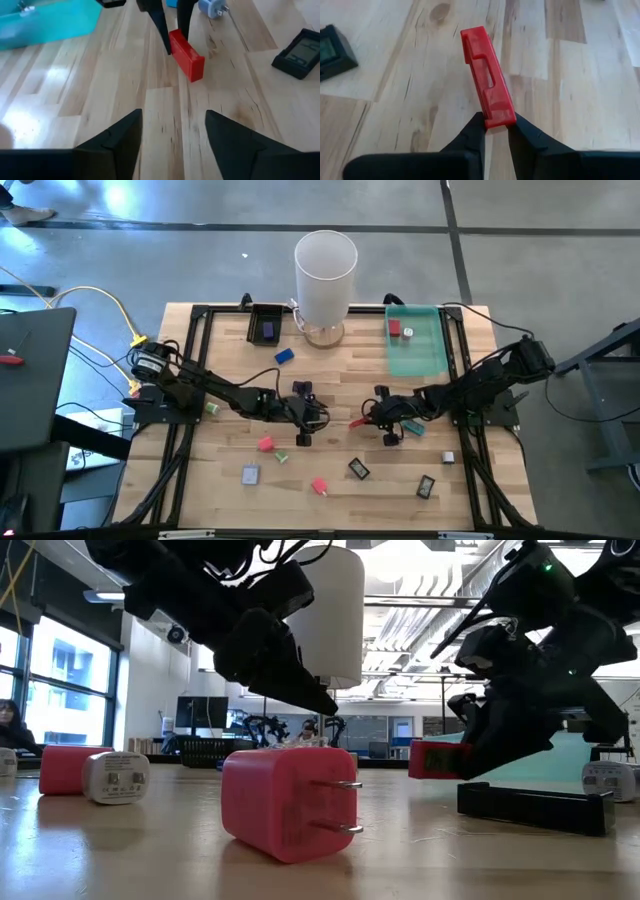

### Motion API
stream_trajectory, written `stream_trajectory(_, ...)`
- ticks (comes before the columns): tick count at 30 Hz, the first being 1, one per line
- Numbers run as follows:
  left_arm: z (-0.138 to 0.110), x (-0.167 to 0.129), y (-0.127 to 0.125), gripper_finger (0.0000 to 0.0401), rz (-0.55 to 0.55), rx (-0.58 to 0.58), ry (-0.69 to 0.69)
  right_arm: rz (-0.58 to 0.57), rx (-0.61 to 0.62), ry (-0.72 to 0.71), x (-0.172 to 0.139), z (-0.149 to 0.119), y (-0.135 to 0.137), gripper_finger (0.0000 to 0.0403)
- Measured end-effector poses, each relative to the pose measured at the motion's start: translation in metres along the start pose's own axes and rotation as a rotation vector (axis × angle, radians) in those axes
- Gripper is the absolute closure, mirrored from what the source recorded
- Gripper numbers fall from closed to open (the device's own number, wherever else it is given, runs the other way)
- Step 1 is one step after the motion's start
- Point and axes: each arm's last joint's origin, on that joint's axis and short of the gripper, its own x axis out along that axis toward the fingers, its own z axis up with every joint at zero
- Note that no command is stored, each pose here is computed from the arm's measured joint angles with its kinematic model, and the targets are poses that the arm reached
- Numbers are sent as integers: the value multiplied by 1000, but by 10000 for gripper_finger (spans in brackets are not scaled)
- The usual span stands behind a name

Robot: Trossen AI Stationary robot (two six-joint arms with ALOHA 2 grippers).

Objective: Pick & Place Office items
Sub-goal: Put the red digital clock into the black bin

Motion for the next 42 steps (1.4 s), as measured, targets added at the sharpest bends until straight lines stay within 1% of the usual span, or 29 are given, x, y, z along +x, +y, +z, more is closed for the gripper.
stream_trajectory(5,1,0,0,133,0,12,-10,-5,7,-7,0,1,-3,356)
stream_trajectory(8,1,0,1,111,5,9,-10,5,15,-29,1,9,-3,356)
stream_trajectory(10,1,0,2,105,12,-2,-11,9,18,-39,1,14,-3,356)
stream_trajectory(13,2,1,2,103,14,-62,-20,13,28,-49,1,19,-3,356)
stream_trajectory(17,3,1,3,103,31,-60,-30,40,81,-67,2,26,-7,356)
stream_trajectory(19,3,1,4,103,74,2,-23,60,121,-80,2,30,-9,356)
stream_trajectory(23,3,-1,3,103,198,209,-1,64,195,-97,2,37,-14,355)
stream_trajectory(25,3,-3,-2,103,218,306,4,84,223,-109,2,41,-17,355)
stream_trajectory(27,4,-5,-6,103,219,375,6,113,238,-123,2,46,-20,355)
stream_trajectory(30,5,-6,-11,103,214,425,2,134,234,-154,1,56,-25,355)
stream_trajectory(33,5,-8,-13,103,242,466,7,121,238,-188,0,66,-32,355)
stream_trajectory(36,8,-9,-16,103,271,525,-4,151,245,-209,-1,73,-38,355)
stream_trajectory(42,18,-14,-24,103,324,621,-77,174,244,-232,-2,80,-41,355)
